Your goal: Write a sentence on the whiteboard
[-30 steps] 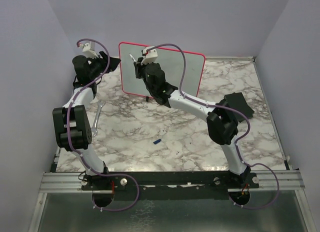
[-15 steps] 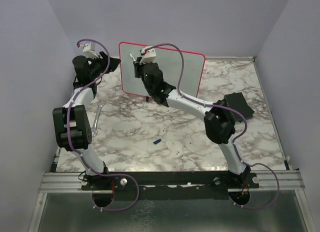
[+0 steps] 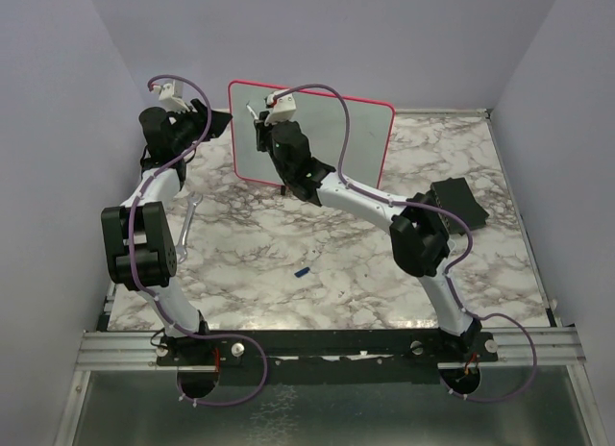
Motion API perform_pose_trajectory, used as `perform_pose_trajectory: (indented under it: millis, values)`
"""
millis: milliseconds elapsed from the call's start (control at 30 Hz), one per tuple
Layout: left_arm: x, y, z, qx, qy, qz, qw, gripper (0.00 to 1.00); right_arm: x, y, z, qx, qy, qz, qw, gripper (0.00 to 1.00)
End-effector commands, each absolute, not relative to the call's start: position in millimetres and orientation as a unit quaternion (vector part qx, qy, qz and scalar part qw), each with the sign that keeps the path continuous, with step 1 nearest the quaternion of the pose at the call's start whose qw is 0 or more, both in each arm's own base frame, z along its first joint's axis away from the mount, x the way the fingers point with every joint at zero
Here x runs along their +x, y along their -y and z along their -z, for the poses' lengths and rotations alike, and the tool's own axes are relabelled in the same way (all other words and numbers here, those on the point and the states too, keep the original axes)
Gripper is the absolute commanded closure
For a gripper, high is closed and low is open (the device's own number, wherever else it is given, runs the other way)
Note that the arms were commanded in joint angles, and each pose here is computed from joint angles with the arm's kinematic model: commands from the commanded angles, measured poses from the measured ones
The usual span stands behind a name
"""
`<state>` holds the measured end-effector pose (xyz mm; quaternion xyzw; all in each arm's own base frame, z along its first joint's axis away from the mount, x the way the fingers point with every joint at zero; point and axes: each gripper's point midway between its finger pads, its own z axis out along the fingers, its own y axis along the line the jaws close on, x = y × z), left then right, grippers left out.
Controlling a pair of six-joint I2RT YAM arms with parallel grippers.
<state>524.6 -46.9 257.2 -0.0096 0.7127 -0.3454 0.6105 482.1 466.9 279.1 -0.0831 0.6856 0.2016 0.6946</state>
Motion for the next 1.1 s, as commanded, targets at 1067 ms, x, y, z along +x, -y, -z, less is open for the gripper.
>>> perform_pose_trajectory:
  millis: [1067]
  values:
    - [519, 50, -265, 0.007, -0.703, 0.354, 0.617, 0.49, 478, -461, -245, -0.078, -0.711, -0.164, 0.680, 1.00]
